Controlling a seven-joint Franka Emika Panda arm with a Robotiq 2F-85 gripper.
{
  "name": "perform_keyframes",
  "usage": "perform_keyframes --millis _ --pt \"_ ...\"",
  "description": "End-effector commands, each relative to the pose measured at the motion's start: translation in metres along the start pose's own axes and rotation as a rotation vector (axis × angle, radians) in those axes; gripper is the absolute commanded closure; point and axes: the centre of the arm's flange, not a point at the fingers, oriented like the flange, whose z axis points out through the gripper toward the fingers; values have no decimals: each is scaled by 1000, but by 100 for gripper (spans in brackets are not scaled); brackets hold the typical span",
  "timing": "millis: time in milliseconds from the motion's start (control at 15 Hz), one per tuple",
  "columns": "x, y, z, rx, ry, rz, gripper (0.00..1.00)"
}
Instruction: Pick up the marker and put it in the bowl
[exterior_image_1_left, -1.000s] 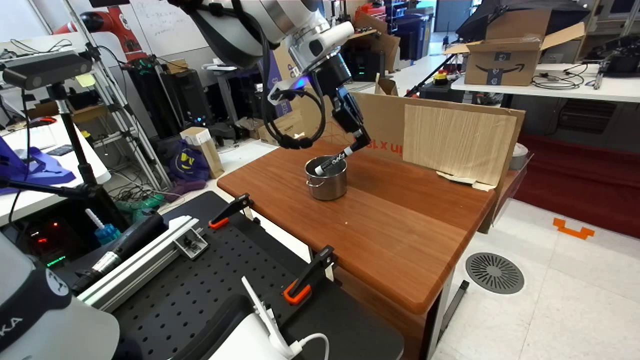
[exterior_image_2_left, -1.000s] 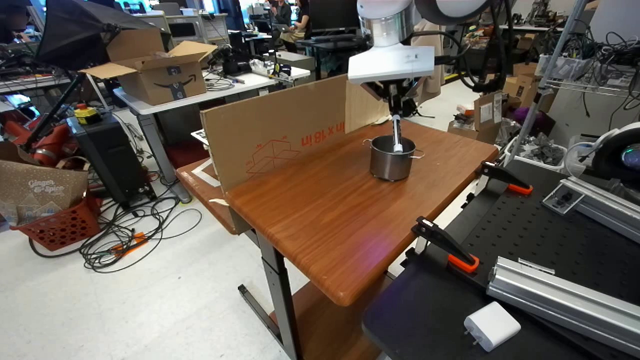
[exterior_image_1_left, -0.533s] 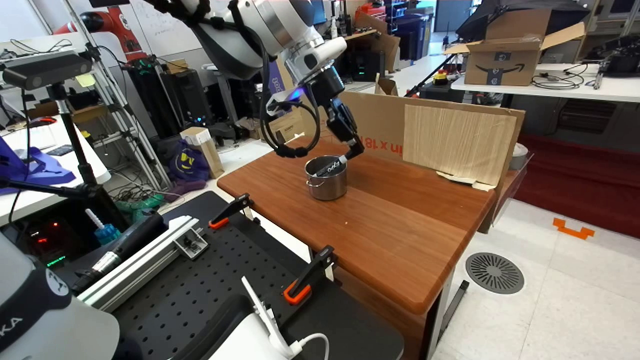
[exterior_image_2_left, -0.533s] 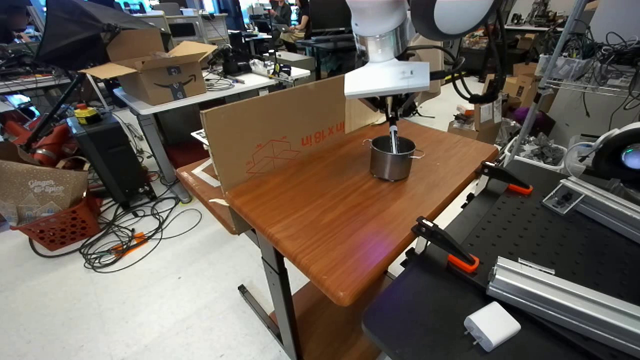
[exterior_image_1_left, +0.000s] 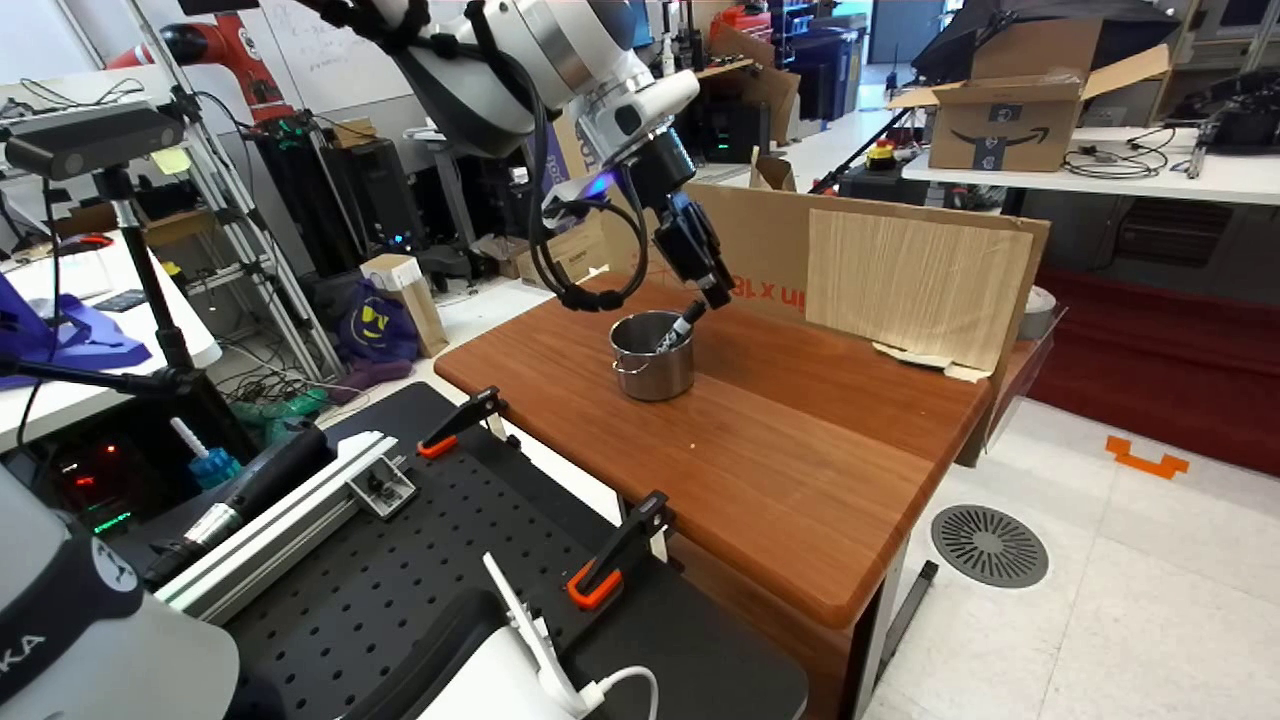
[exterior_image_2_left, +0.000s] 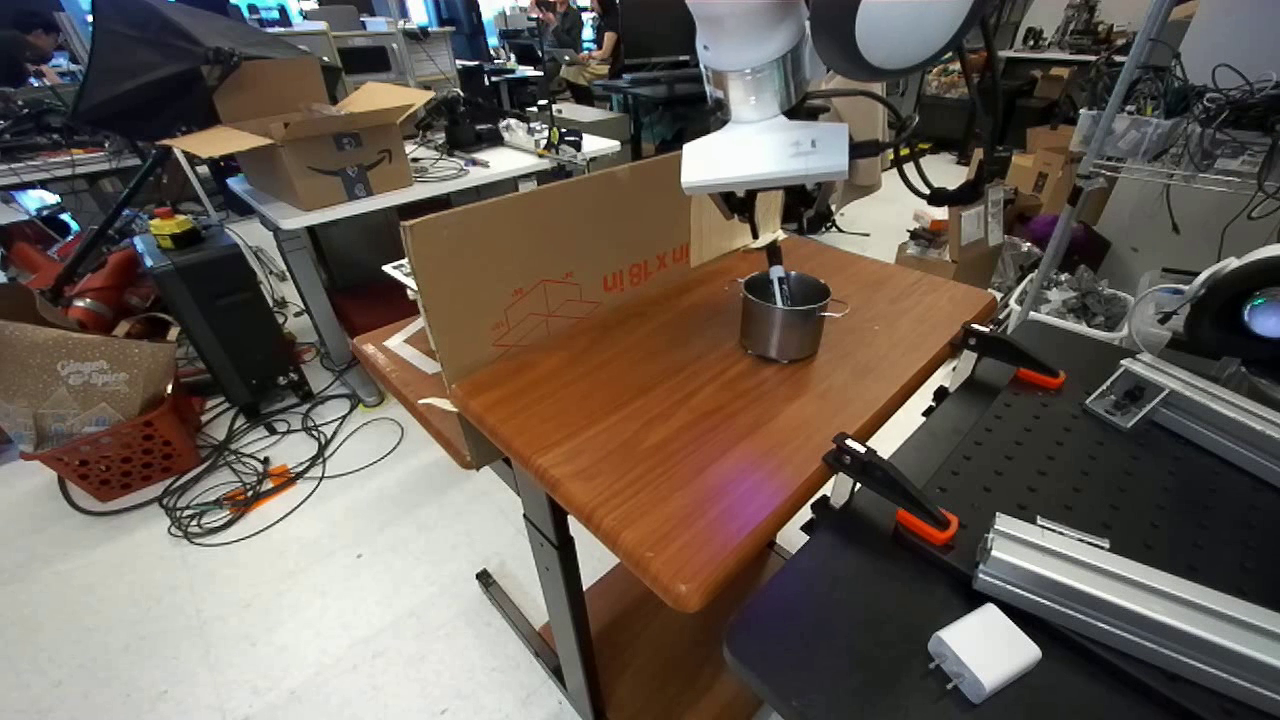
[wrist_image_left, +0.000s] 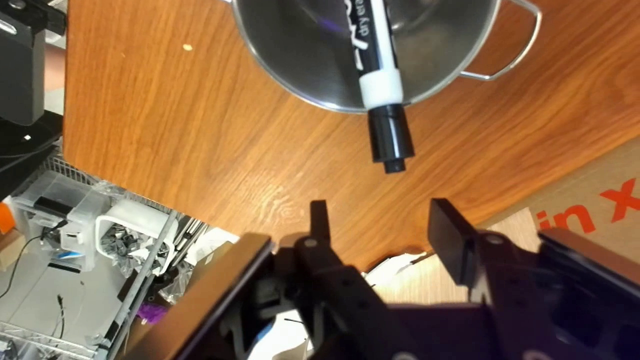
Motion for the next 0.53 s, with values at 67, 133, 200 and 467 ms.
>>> perform_keyframes --millis 67,133,200,467 --pt "2 -4 -3 17 9 6 7" --pt "2 -3 -7 15 2 4 1" --pt "2 -3 -10 17 0 2 0" --pt "-2 4 -37 45 -3 -19 0"
